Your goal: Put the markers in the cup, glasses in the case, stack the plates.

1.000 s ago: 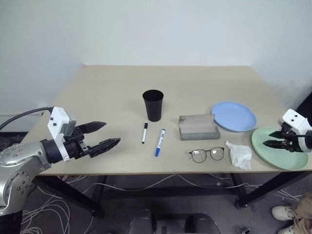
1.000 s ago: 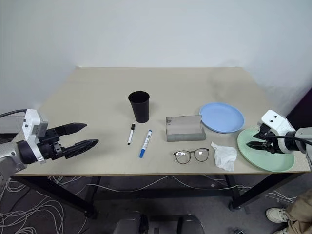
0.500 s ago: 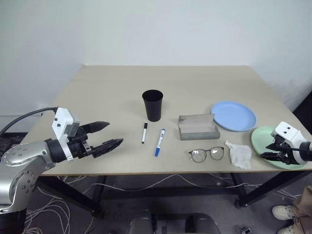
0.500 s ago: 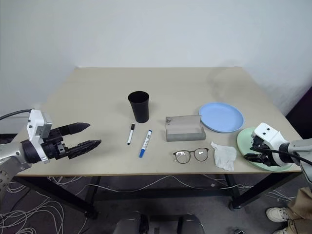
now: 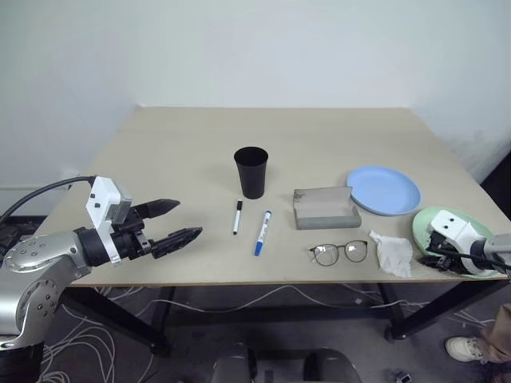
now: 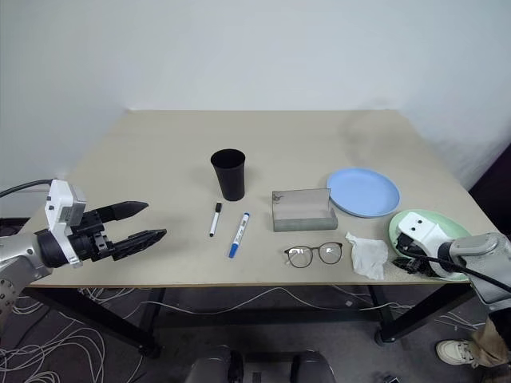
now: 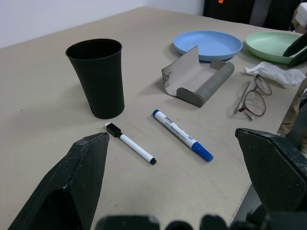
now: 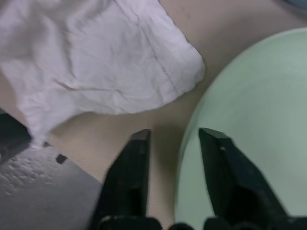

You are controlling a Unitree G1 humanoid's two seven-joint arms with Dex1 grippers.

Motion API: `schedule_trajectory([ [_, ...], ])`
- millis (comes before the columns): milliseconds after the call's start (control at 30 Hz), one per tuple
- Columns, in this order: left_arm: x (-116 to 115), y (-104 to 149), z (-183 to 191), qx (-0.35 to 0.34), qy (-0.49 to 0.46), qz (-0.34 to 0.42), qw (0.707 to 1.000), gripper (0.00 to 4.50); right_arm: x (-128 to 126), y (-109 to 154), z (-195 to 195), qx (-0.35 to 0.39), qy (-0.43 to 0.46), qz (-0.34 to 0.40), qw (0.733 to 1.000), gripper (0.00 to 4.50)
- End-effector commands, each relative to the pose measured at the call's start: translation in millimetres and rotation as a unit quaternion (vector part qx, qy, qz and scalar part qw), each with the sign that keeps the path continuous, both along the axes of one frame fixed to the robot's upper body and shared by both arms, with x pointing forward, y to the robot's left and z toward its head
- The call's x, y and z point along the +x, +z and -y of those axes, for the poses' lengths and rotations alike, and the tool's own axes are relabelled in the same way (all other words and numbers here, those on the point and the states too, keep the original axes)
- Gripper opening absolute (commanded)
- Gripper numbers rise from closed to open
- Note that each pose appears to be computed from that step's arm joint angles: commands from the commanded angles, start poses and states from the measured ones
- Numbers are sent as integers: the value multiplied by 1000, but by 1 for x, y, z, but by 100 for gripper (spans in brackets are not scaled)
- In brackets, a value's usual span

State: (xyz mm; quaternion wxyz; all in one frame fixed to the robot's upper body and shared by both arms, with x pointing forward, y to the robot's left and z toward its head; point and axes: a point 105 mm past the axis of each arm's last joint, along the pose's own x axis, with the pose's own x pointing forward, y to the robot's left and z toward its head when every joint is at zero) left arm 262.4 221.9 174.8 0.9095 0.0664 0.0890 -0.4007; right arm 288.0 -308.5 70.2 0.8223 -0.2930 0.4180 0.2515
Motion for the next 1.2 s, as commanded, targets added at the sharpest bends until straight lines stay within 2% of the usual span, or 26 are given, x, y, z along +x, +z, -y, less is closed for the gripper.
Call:
schedule_trajectory([
  [33, 0, 16, 1, 7, -1, 34, 999, 450, 14, 11, 4, -26, -2, 36, 999, 32],
  [67, 0, 16, 1, 7, 0, 34, 999, 450, 15, 11, 5, -29, -3, 39, 999, 1],
  [267, 0, 17, -1, 9, 7, 38, 999, 450, 22, 12, 10, -51, -4, 47, 998, 1],
  [567, -1, 17, -1, 10, 12, 37, 999, 450, 40, 30, 17, -98, 0, 67, 993, 1],
  [733, -2, 17, -2, 11, 15, 36, 999, 450, 52, 49, -7, -103, 59, 89, 989, 1],
  [833, -2, 18, -2, 10, 17, 36, 999, 450, 65, 71, -28, -87, 91, 124, 984, 1],
  [967, -1, 18, -2, 11, 20, 37, 999, 450, 85, 86, -48, -85, 119, 164, 976, 1],
  [1100, 1, 18, -1, 9, 21, 38, 999, 450, 94, 86, -57, -82, 131, 172, 973, 1],
  [1200, 1, 17, -2, 7, 26, 39, 999, 450, 111, 72, -69, -77, 142, 174, 971, 1],
])
